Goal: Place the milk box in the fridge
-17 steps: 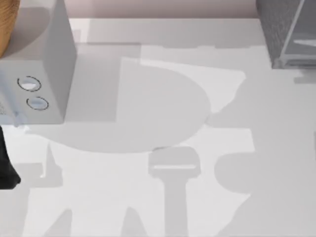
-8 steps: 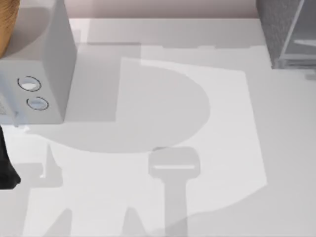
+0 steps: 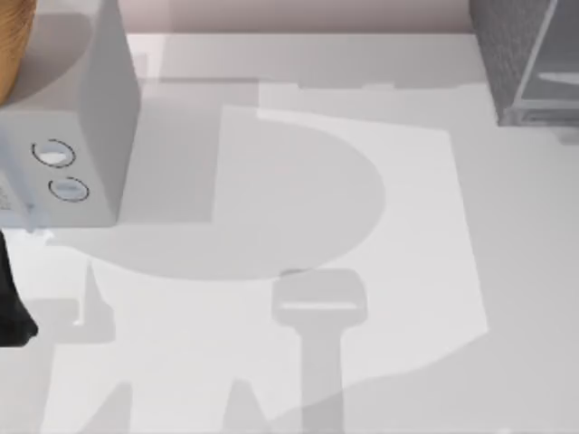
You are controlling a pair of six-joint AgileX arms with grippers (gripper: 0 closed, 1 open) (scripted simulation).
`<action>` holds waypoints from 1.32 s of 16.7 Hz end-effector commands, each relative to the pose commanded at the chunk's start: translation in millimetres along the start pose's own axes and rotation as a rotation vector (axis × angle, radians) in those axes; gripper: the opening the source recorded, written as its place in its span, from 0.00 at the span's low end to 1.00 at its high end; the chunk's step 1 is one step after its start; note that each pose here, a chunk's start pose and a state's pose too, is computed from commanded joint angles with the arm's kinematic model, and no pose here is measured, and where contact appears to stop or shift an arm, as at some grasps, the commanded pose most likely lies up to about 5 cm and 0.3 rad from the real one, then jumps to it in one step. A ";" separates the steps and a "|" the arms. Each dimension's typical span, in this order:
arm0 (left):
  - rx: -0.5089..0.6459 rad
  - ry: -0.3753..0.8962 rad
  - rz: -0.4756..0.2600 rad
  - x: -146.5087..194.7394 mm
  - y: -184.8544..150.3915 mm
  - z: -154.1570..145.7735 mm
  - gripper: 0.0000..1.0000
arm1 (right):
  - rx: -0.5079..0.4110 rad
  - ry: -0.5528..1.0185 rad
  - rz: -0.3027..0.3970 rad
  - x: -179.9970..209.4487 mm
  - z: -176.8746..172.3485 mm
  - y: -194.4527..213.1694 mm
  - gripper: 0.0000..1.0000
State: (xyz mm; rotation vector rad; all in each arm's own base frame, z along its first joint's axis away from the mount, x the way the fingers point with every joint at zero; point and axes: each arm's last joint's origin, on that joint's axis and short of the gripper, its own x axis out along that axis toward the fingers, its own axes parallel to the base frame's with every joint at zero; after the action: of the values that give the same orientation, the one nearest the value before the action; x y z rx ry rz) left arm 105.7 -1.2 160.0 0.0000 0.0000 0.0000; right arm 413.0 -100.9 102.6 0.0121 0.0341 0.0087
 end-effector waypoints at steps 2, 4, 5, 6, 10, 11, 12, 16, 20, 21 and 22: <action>0.000 0.000 0.000 0.0 0.0 0.0 1.00 | 0.005 0.022 0.003 16.3 -3.9 -0.2 0.00; 0.000 0.000 0.000 0.0 0.0 0.0 1.00 | -0.002 -0.005 0.009 38.6 5.2 -0.8 0.00; 0.000 0.000 0.000 0.0 0.0 0.0 1.00 | -0.009 -0.033 0.011 51.0 14.6 -1.4 0.00; 0.000 0.000 0.000 0.0 0.0 0.0 1.00 | -0.015 -0.061 0.012 63.2 25.0 -2.3 0.00; 0.000 0.000 0.000 0.0 0.0 0.0 1.00 | -0.016 -0.066 0.002 99.9 39.1 -5.2 0.00; 0.000 0.000 0.000 0.0 0.0 0.0 1.00 | -0.012 -0.049 -0.001 105.1 36.1 -4.4 0.00; 0.000 0.000 0.000 0.0 0.0 0.0 1.00 | -0.009 -0.035 -0.002 108.7 32.7 -3.2 0.00; 0.000 0.000 0.000 0.0 0.0 0.0 1.00 | -0.007 -0.028 -0.002 110.4 30.8 -2.3 0.00; 0.000 0.000 0.000 0.0 0.0 0.0 1.00 | -0.007 -0.028 -0.002 110.4 30.8 -2.3 0.23; 0.000 0.000 0.000 0.0 0.0 0.0 1.00 | -0.007 -0.028 -0.002 110.4 30.8 -2.3 0.30; 0.000 0.000 0.000 0.0 0.0 0.0 1.00 | -0.007 -0.028 -0.002 110.4 30.8 -2.3 0.38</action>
State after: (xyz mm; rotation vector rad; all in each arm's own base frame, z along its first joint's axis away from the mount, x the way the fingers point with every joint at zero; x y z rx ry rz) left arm 105.7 -1.2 160.0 0.0000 0.0000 0.0000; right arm 524.4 -102.7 129.6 0.0050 0.0064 0.0067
